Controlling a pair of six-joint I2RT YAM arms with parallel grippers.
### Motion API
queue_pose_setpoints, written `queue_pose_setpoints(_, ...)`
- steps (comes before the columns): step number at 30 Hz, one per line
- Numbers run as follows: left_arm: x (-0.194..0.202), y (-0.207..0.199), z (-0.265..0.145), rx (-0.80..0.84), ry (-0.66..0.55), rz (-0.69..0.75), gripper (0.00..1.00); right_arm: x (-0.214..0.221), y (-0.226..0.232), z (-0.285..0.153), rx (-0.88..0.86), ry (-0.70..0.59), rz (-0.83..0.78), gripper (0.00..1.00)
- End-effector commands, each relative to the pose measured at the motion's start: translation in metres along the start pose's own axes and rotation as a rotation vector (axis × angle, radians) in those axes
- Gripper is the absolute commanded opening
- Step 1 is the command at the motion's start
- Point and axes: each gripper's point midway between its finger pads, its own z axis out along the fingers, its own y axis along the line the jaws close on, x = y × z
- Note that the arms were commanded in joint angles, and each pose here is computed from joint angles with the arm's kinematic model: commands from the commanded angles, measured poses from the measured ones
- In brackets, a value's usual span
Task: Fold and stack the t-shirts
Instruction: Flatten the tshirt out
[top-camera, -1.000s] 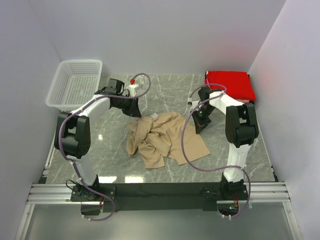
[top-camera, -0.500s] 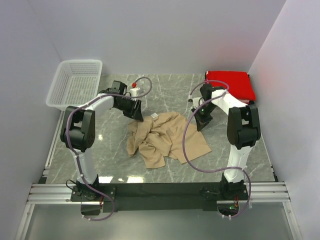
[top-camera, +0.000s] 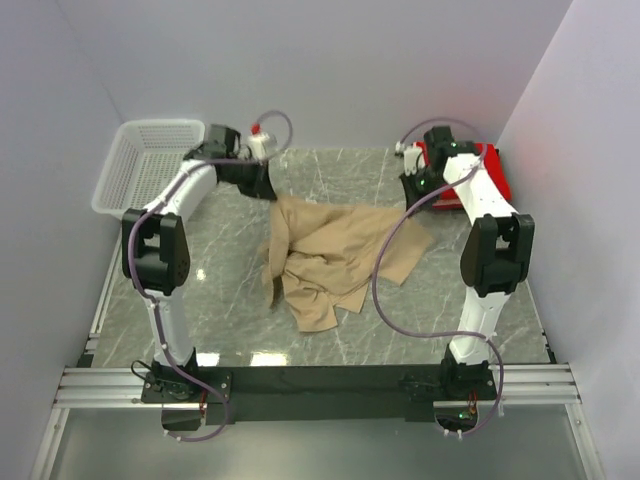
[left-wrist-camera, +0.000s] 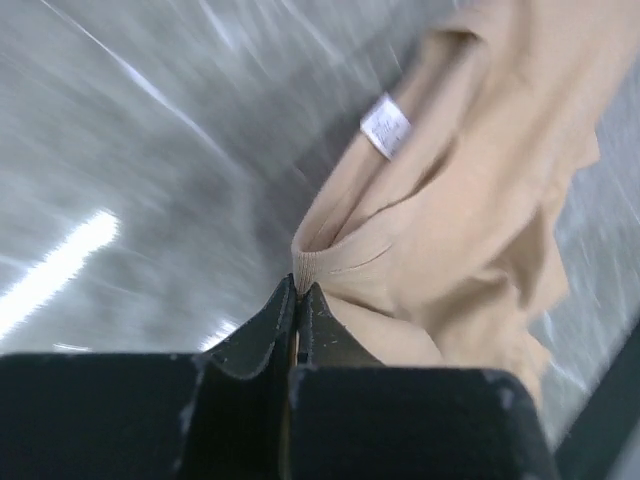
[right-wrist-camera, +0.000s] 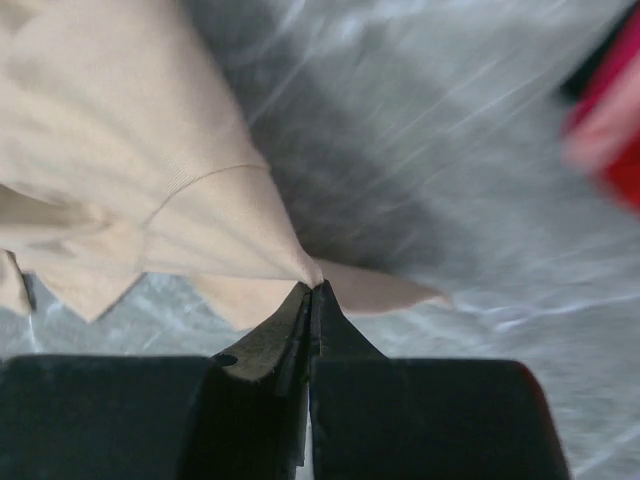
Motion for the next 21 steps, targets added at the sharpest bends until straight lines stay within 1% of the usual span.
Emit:
queue_pose_setpoints(1, -0.07, 0.028, -0.039, -0.096, -0.155, 0.081, 0.01, -0.063, -0.022, -0.073, 0.124, -0.254, -0.066, 0.0)
queue_pose_setpoints(2, -0.108, 0.034, -0.065, -0.146, -0.245, 0.124, 0.01, -0.08, -0.029, -0.089, 0.159, -0.327, -0.066, 0.0)
queue_pose_setpoints(3, -0.129, 0.037, -0.079, -0.171, -0.299, 0.143, 0.0, -0.102, -0.037, -0.12, 0.207, -0.428, -0.073, 0.0)
queue_pose_setpoints(4, -0.164, 0.037, -0.108, -0.204, -0.391, 0.187, 0.0, -0.121, -0.043, -0.141, 0.249, -0.511, -0.08, 0.0)
queue_pose_setpoints(5, -0.183, 0.035, -0.124, -0.229, -0.443, 0.212, 0.0, -0.134, -0.043, -0.159, 0.275, -0.57, -0.085, 0.0)
queue_pose_setpoints(6, -0.2, 0.033, -0.14, -0.253, -0.496, 0.234, 0.0, -0.154, -0.042, -0.196, 0.323, -0.672, -0.104, 0.0)
queue_pose_setpoints(7, -0.23, 0.023, -0.175, -0.284, -0.609, 0.287, 0.01, -0.163, -0.053, -0.223, 0.375, -0.745, -0.099, 0.0)
queue_pose_setpoints(9, -0.254, 0.008, -0.212, -0.317, -0.728, 0.338, 0.0, -0.178, -0.051, -0.271, 0.446, -0.873, -0.095, 0.0)
queue_pose_setpoints(10, -0.274, -0.015, -0.247, -0.334, -0.855, 0.392, 0.0, -0.185, -0.047, -0.301, 0.491, -0.964, -0.108, 0.0)
queue_pose_setpoints(11, -0.28, -0.029, -0.262, -0.336, -0.91, 0.43, 0.0, -0.186, -0.046, -0.321, 0.527, -1.015, -0.096, 0.0)
queue_pose_setpoints(12, -0.285, -0.032, -0.287, -0.367, -0.974, 0.463, 0.0, -0.181, -0.038, -0.341, 0.55, -1.062, -0.095, 0.0)
queue_pose_setpoints(13, -0.28, -0.046, -0.305, -0.376, -1.018, 0.486, 0.0, -0.185, -0.034, -0.365, 0.583, -1.144, -0.104, 0.0)
queue_pose_setpoints(14, -0.289, -0.062, -0.327, -0.397, -1.099, 0.559, 0.0, -0.182, -0.034, -0.377, 0.616, -1.179, -0.086, 0.0)
queue_pose_setpoints(16, -0.288, -0.082, -0.35, -0.429, -1.146, 0.608, 0.0, -0.172, -0.024, -0.403, 0.65, -1.253, -0.084, 0.0)
queue_pose_setpoints(18, -0.283, -0.099, -0.364, -0.401, -1.163, 0.638, 0.0, -0.161, -0.015, -0.418, 0.662, -1.284, -0.083, 0.0)
queue_pose_setpoints(20, -0.27, -0.098, -0.36, -0.372, -1.116, 0.642, 0.0, -0.151, -0.008, -0.417, 0.656, -1.261, -0.11, 0.0)
queue_pose_setpoints(21, -0.254, -0.112, -0.354, -0.317, -1.054, 0.668, 0.01, -0.14, 0.0, -0.409, 0.632, -1.233, -0.139, 0.0)
